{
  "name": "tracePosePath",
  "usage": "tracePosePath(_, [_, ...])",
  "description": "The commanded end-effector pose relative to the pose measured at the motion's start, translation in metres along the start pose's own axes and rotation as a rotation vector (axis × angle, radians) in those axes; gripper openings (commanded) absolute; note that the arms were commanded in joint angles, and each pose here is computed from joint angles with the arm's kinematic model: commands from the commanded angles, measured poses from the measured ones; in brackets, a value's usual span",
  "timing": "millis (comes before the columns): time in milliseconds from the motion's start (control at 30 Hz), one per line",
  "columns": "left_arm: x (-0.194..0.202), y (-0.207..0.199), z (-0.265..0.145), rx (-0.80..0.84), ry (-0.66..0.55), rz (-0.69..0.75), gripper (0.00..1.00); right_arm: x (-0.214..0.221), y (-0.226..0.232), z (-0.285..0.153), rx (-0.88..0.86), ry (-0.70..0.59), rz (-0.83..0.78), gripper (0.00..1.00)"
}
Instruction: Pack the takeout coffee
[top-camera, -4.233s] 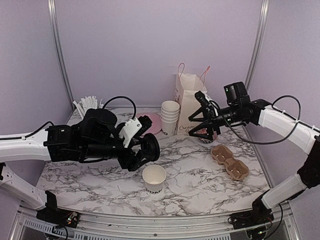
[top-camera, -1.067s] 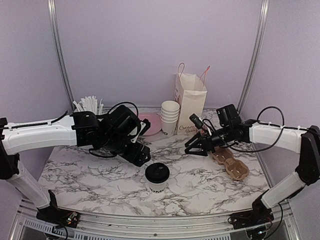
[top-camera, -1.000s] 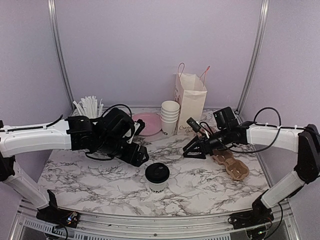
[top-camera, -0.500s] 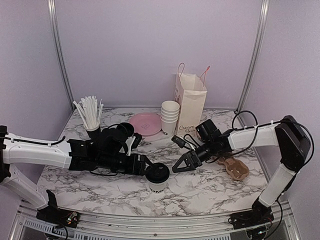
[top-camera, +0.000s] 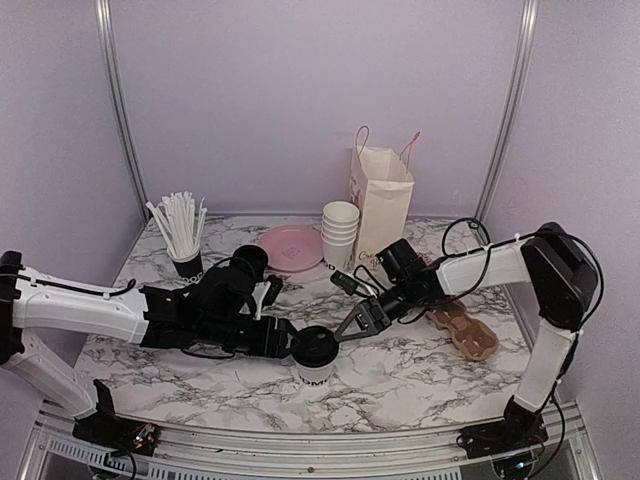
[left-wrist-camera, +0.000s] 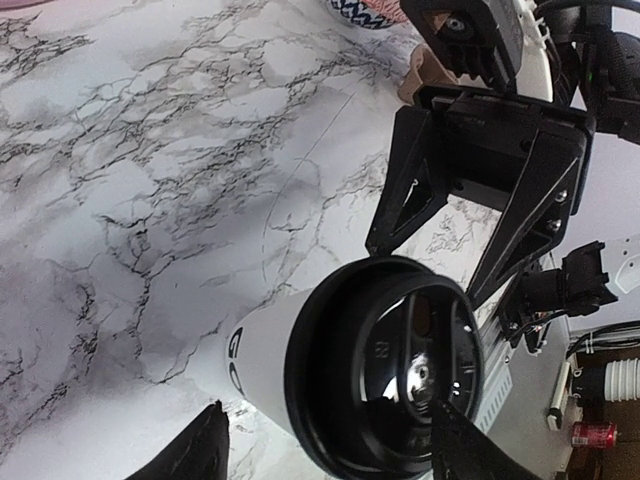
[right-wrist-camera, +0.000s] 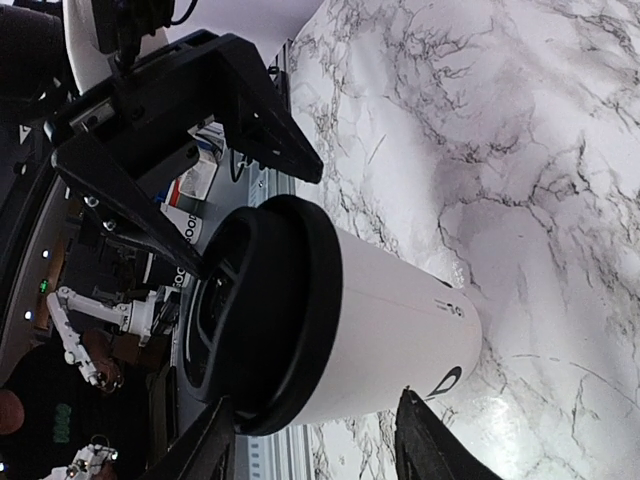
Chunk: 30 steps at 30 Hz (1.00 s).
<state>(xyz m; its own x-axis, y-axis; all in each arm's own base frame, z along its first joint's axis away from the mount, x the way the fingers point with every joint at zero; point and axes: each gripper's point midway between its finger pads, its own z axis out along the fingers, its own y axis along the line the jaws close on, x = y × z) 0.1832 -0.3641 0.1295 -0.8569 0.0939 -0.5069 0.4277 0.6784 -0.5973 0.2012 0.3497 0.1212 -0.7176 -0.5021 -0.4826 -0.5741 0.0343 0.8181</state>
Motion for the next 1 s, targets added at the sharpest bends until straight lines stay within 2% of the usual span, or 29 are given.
tracePosePath(0, [0.015,0.018,0.009,-0.03,0.028,-0.017,0.68,-0.004,-0.001,0.009,-0.023,0.02,-0.001,0.51])
tracePosePath(167, [0.03,0.034,0.015,-0.067,0.059,-0.03,0.65,-0.001,-0.018,0.011,0.041,0.032,0.02,0.47])
tracePosePath(433, [0.042,0.045,0.029,-0.074,0.098,-0.054,0.64,0.023,-0.085,0.01,0.315,0.12,0.117,0.35])
tracePosePath(533, [0.043,0.045,0.032,-0.064,0.097,-0.076,0.62,0.024,-0.088,0.015,0.293,0.133,0.14,0.32])
tracePosePath(667, [0.04,0.042,0.03,-0.052,0.086,-0.08,0.61,0.009,-0.064,0.018,0.169,0.11,0.086,0.29])
tracePosePath(733, [0.033,0.037,0.023,-0.047,0.069,-0.057,0.67,-0.002,-0.047,0.015,0.125,0.093,0.041,0.31])
tracePosePath(833, [0.02,0.025,0.008,-0.036,0.038,-0.02,0.77,-0.023,-0.021,0.004,0.087,0.057,-0.049,0.42])
tracePosePath(967, [0.006,0.009,-0.014,-0.024,0.016,0.021,0.81,-0.048,0.007,-0.014,0.055,0.006,-0.13,0.52])
